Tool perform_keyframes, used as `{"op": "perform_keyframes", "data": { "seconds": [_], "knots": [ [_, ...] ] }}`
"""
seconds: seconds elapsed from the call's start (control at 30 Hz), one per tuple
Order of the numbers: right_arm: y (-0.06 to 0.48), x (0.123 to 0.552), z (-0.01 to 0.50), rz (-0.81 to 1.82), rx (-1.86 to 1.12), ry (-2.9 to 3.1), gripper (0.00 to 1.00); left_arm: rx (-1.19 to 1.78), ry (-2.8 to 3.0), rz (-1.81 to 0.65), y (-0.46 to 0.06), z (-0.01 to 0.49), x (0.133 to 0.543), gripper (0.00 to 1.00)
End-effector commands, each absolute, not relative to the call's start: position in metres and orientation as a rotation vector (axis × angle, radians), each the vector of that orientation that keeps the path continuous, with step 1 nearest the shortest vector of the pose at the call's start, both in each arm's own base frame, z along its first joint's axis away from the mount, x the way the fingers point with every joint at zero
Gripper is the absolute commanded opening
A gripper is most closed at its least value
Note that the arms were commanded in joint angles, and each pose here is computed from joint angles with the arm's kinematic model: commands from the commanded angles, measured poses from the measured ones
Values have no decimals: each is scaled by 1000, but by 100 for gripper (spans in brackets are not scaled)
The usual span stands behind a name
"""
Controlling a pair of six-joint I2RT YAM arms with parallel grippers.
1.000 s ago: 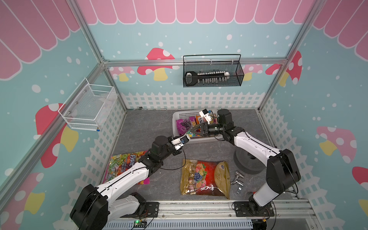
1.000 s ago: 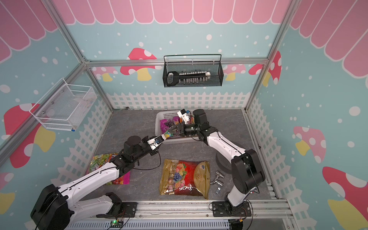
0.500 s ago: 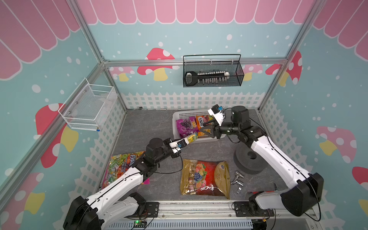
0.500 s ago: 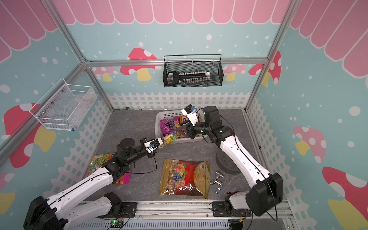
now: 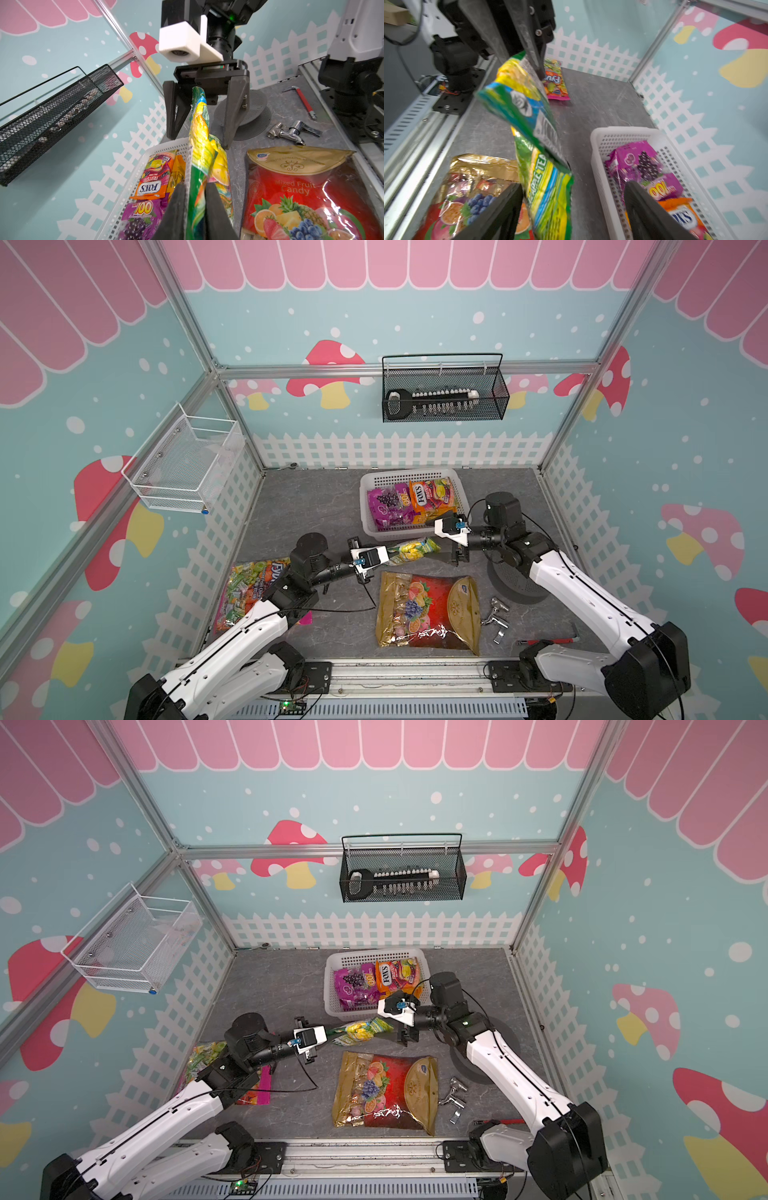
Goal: Put the candies in the basket
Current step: Pick up the candy at the center of the board.
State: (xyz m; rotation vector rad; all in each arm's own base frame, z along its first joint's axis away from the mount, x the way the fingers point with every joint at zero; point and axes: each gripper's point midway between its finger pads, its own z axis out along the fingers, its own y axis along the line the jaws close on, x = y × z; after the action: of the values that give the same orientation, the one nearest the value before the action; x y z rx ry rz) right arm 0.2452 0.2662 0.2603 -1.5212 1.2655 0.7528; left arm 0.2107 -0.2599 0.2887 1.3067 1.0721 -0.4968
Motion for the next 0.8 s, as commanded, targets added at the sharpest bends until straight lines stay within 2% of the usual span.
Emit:
{"op": "perform_keyframes", "data": {
  "seconds": [0.0,0.13,0.2,0.3,0.37,0.4,0.47,0.57,0.6,0.77],
  "knots": [
    [274,210,265,1037,-1574,1147,78,1326,1009,-576,-265,299,196,5],
    [281,203,259,1189,-1558,1169,65,1306,1014,-586,-266,302,199,5],
    [285,207,256,1212,-1549,1196,51,1287,1024,-589,-266,303,202,5],
    [290,222,250,1215,-1518,1286,23,1251,1049,-598,-266,303,207,5],
    [293,228,249,1240,-1502,1322,15,1178,1092,-582,-263,306,218,8],
    [294,230,249,1260,-1498,1325,14,1140,1108,-575,-261,306,223,15],
    [297,234,251,1322,-1479,1342,11,1044,1144,-582,-256,310,232,50],
    [303,248,253,1398,-1428,1411,10,942,1153,-536,-245,319,240,91],
    [305,258,253,1407,-1392,1466,10,902,1161,-506,-240,321,245,98],
    [313,321,242,1334,-1166,1759,10,670,1257,-297,-200,325,277,99]
  ]
}}
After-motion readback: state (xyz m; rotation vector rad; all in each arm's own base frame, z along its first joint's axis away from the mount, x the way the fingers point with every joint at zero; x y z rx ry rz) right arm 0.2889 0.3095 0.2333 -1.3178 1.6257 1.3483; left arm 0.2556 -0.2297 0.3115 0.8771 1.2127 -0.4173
